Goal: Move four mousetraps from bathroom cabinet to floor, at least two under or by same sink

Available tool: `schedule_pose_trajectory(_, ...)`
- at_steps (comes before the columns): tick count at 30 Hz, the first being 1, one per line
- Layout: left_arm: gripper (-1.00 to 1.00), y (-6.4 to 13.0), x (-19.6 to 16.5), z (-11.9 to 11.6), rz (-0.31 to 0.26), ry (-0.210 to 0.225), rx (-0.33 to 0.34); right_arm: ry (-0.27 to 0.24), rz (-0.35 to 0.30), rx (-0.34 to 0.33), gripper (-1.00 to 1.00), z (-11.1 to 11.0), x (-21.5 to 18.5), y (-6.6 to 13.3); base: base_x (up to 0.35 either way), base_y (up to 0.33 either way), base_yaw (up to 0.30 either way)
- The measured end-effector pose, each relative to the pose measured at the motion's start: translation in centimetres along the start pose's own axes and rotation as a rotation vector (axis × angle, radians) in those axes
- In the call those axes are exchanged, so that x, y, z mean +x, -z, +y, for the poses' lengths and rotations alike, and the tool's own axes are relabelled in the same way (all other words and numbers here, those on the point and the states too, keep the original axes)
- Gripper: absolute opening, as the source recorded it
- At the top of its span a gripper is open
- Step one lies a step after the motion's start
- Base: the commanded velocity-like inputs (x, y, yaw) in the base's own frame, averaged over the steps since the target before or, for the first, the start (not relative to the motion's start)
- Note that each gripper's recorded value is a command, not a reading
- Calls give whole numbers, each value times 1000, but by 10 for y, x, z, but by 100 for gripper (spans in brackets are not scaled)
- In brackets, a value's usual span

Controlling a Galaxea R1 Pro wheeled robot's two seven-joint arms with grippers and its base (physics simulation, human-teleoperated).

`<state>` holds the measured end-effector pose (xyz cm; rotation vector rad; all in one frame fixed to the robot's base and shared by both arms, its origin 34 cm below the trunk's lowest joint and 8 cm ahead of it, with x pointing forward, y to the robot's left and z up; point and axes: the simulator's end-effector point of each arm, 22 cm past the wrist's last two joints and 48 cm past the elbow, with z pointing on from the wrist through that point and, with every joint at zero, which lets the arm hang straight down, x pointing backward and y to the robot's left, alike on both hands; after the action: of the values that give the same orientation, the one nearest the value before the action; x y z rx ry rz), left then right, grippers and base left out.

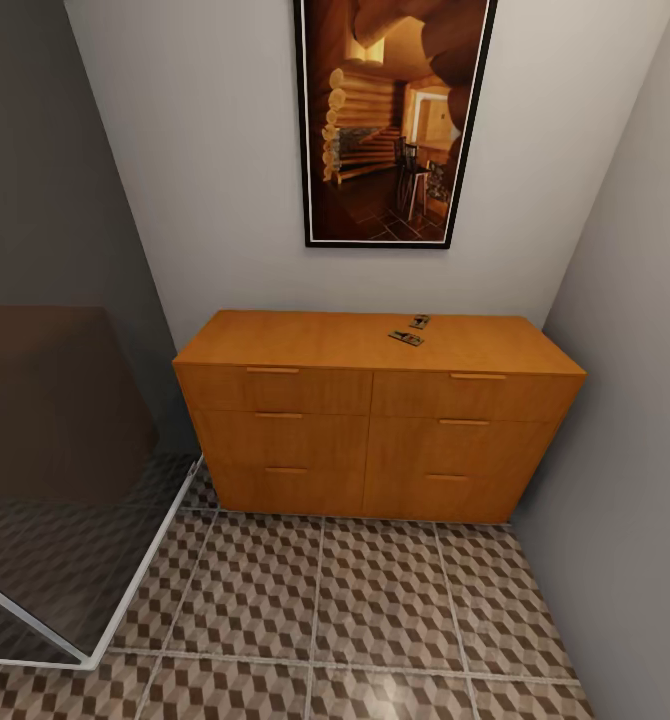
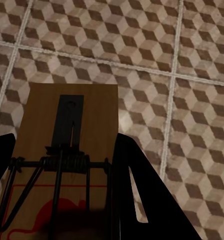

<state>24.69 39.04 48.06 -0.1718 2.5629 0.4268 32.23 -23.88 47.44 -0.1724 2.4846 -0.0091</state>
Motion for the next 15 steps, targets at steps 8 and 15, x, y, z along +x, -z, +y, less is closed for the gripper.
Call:
schedule_pose_trajectory(8,-100,0,0,0,0,0,0,0,0,0,-100,0,0,0,0,0,0)
schedule_pose_trajectory(15,-100,0,0,0,0,0,0,0,0,1,-100,0,0,0,0,0,0)
